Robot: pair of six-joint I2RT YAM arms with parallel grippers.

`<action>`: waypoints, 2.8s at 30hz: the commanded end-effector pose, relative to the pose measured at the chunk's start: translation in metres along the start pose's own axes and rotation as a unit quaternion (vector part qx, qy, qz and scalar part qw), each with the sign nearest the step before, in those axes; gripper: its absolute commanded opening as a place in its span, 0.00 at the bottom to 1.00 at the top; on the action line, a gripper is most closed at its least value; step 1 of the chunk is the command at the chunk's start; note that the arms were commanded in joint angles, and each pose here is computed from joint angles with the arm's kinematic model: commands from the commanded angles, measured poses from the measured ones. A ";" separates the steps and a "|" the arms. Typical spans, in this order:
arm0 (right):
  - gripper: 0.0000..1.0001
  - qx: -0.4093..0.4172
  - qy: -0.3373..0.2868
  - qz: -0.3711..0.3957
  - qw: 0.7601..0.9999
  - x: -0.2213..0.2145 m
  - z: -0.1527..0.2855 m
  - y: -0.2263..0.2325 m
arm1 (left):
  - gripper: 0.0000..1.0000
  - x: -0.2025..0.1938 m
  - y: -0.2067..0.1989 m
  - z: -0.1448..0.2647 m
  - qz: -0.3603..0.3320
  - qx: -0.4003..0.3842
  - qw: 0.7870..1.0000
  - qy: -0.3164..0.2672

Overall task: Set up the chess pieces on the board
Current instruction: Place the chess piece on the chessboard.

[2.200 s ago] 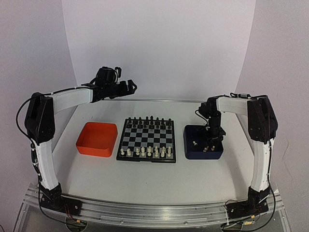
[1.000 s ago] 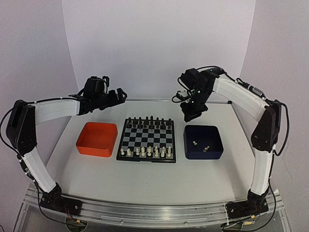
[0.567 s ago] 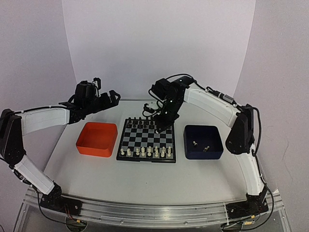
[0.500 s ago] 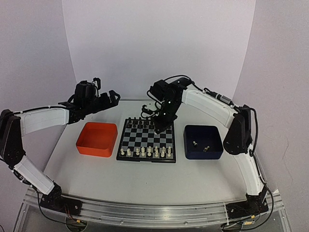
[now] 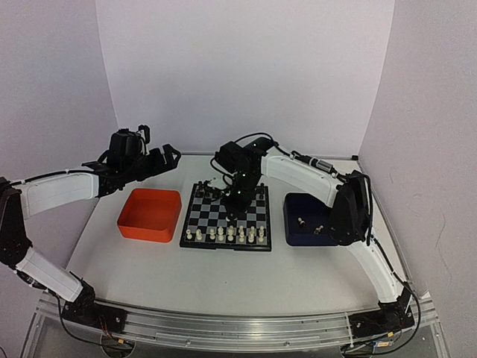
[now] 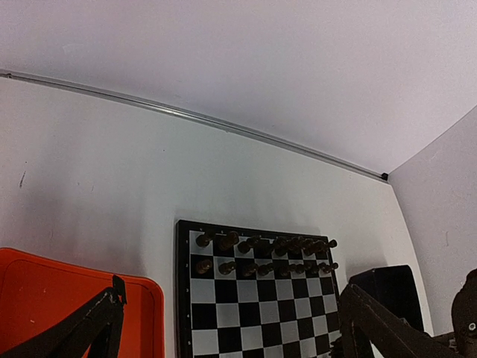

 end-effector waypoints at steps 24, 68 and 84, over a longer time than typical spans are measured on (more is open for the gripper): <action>0.03 0.004 -0.014 0.099 0.995 0.014 -0.041 0.013 | 1.00 0.005 0.005 0.007 -0.018 0.023 0.999 -0.011; 0.20 -0.007 -0.008 0.115 0.993 0.012 -0.046 0.020 | 1.00 -0.001 0.009 0.019 -0.014 0.029 0.999 -0.005; 0.36 -0.014 -0.079 0.120 0.990 0.021 0.023 0.028 | 1.00 0.002 0.005 0.023 -0.015 0.010 1.000 -0.019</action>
Point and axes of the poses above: each gripper's point midway between its finger pads, its own z axis back along the fingers, its own y axis along the line the jaws close on, x = y × z, the point moved 7 cm from there along z, back along the fingers, and after that the axes turned 13 degrees about -z, right-handed, at the moved point
